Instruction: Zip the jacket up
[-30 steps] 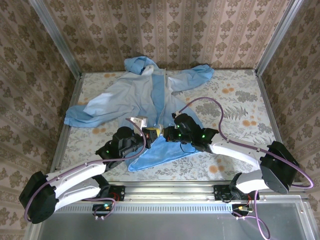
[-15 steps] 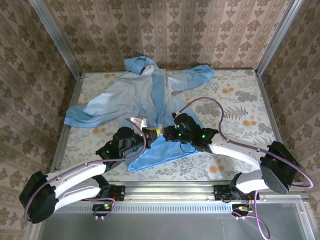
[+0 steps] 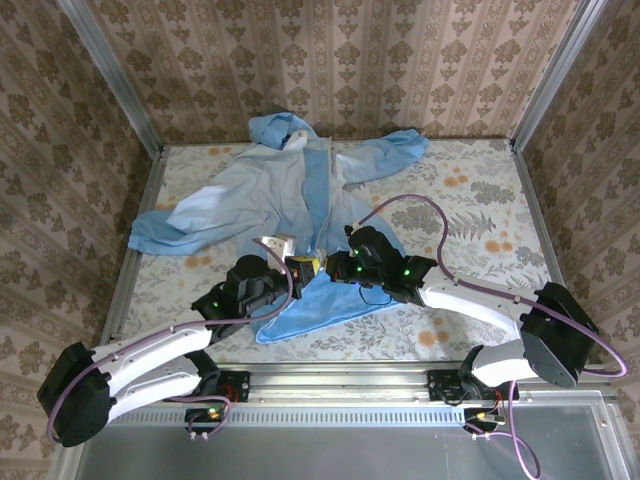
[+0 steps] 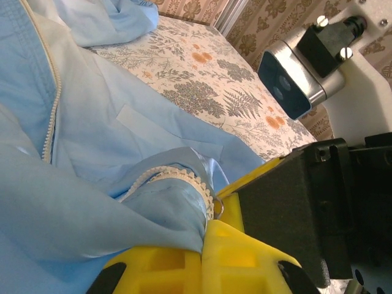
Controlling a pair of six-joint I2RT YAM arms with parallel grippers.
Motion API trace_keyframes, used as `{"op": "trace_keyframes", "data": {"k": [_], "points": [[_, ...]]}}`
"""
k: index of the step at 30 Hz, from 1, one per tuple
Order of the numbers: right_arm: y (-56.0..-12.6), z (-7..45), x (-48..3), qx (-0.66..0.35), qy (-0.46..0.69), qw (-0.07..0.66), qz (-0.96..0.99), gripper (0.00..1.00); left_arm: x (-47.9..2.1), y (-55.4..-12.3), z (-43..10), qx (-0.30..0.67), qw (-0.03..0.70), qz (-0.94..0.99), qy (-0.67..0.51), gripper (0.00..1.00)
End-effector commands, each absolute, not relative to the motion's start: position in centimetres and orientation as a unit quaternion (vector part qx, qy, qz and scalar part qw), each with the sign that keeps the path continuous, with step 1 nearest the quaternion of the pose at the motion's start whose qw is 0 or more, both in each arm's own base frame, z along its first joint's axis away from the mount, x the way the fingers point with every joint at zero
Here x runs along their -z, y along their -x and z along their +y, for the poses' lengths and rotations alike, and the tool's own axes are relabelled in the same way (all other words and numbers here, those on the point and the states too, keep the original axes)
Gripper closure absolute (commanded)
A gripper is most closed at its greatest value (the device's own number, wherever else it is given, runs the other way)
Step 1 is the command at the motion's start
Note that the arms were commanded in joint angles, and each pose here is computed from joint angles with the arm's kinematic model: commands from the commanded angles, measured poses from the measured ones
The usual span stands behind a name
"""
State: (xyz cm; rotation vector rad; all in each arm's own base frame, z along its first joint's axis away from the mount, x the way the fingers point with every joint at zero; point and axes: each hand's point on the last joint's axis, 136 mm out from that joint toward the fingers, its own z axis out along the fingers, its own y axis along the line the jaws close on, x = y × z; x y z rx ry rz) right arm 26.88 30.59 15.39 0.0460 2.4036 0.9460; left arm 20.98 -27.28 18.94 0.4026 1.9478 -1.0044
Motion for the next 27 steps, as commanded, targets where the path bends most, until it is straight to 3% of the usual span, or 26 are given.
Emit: {"op": "trace_keyframes", "data": {"k": [1, 20, 27], "points": [[-27.5, 30.8, -17.5, -0.364, -0.027, 0.287, 0.886, 1.0, -18.2, -20.4, -26.8, 0.386, 0.441, 0.79, -0.178, 1.0], [-27.4, 30.9, -17.0, -0.364, -0.025, 0.267, 0.892, 1.0, -14.7, -18.4, -26.3, 0.36, 0.349, 0.839, -0.212, 1.0], [-27.0, 32.2, -16.2, -0.376, -0.012, 0.237, 0.896, 1.0, -15.7, -19.4, -25.9, 0.362, 0.367, 0.833, -0.2, 1.0]]}}
